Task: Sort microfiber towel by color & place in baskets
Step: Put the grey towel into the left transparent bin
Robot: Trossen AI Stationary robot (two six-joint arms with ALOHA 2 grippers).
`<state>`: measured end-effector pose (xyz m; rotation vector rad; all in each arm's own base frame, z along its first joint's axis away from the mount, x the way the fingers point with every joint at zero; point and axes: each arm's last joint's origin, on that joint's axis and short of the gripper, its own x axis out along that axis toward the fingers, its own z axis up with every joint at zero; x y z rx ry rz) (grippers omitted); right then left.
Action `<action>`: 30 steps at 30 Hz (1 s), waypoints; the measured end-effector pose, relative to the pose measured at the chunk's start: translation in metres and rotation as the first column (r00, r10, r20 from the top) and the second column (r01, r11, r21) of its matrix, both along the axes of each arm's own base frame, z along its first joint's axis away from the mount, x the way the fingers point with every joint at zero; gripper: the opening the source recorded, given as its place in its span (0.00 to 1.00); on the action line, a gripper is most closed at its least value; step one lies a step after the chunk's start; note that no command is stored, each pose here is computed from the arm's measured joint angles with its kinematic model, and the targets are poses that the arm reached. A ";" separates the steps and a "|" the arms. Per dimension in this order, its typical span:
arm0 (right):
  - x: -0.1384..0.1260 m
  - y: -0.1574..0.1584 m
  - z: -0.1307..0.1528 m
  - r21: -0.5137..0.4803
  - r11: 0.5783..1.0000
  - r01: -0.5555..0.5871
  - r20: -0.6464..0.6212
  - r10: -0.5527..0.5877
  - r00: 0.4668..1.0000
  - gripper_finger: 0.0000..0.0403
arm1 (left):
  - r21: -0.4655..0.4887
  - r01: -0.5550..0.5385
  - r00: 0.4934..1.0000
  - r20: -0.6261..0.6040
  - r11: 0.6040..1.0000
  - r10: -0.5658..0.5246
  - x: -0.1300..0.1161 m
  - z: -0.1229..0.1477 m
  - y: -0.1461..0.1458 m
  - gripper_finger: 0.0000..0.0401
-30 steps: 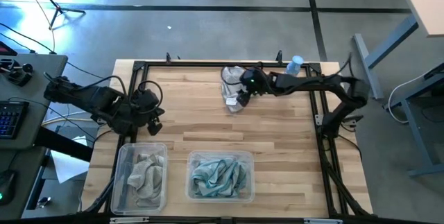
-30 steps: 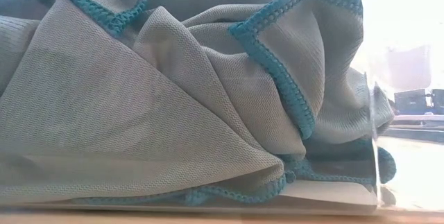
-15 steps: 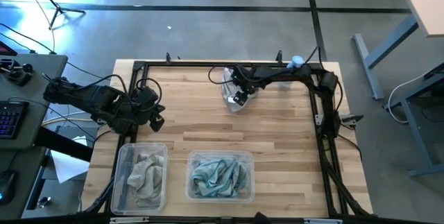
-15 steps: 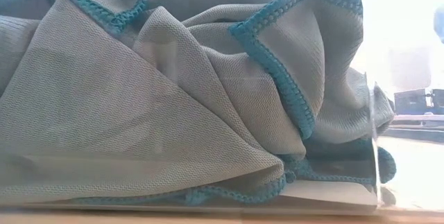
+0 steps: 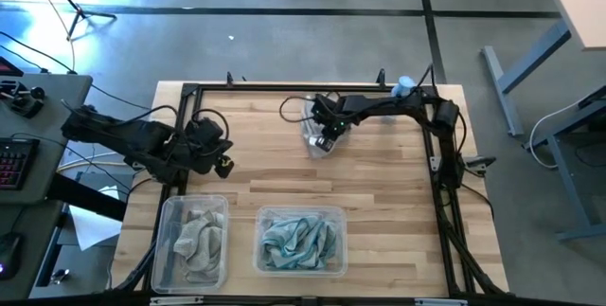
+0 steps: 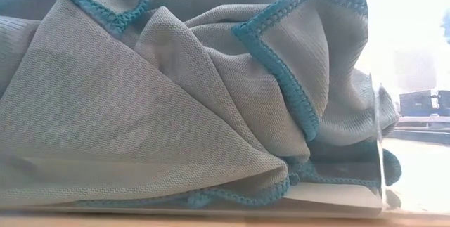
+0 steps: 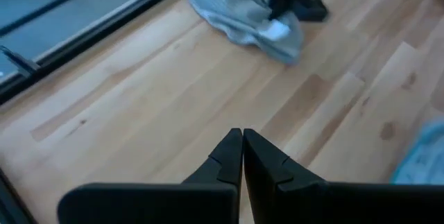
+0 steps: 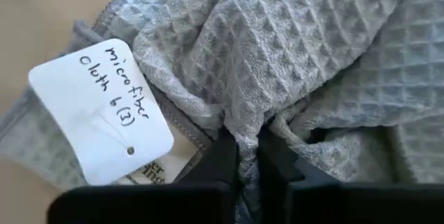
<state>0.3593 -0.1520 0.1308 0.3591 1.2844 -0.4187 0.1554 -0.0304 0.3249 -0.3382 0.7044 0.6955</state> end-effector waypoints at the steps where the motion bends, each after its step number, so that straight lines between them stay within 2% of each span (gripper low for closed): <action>1: 0.003 0.004 0.006 -0.002 1.000 -0.010 0.023 0.010 1.000 0.04 | 0.012 -0.005 1.000 -0.004 1.000 0.005 0.002 -0.001 0.000 0.00; 4: 0.009 0.019 0.029 -0.025 1.000 0.004 0.079 -0.002 0.997 0.08 | 0.045 -0.019 1.000 -0.017 0.999 0.020 0.007 -0.004 -0.001 0.00; 8: 0.018 0.040 0.085 -0.097 0.995 0.028 0.265 -0.002 0.964 0.05 | 0.045 -0.028 0.999 -0.024 0.999 0.029 0.016 -0.008 -0.004 0.04; 11: 0.024 0.061 0.108 -0.119 0.993 0.017 0.367 0.028 0.930 0.02 | 0.102 0.041 0.995 -0.097 0.994 -0.031 0.022 -0.013 -0.006 0.12; 15: 0.036 0.092 0.143 -0.157 0.987 -0.039 0.540 0.119 0.833 0.03 | 0.259 0.092 0.987 -0.152 0.962 -0.053 0.037 -0.018 -0.008 0.28; 17: 0.041 0.105 0.150 -0.165 0.984 -0.066 0.568 0.150 0.809 0.03 | 0.380 0.066 0.990 -0.143 0.923 -0.012 0.046 -0.020 -0.009 0.37; 19: 0.044 0.118 0.150 -0.174 0.980 -0.095 0.568 0.179 0.804 0.02 | 0.502 0.033 0.991 -0.125 0.864 0.035 0.056 -0.020 -0.010 0.45; 22: 0.047 0.134 0.155 -0.229 0.971 -0.064 0.589 0.190 0.785 0.01 | 0.577 0.005 0.994 -0.089 0.816 0.057 0.071 -0.022 -0.013 0.52; 24: 0.047 0.142 0.156 -0.263 0.964 -0.034 0.588 0.188 0.786 0.01 | 0.589 0.022 0.996 -0.082 0.807 0.033 0.082 -0.023 -0.016 0.54; 26: 0.047 0.147 0.157 -0.288 0.957 -0.016 0.588 0.190 0.786 0.02 | 0.570 0.056 0.997 -0.067 0.820 -0.022 0.092 -0.023 -0.020 0.54; 28: 0.048 0.150 0.158 -0.296 0.955 -0.006 0.596 0.190 0.780 0.02 | 0.541 0.128 0.992 -0.065 0.831 -0.111 0.102 -0.023 -0.025 0.54; 30: 0.049 0.151 0.159 -0.297 0.955 -0.005 0.604 0.192 0.773 0.02 | 0.525 0.207 0.977 -0.062 0.825 -0.206 0.112 -0.023 -0.029 0.54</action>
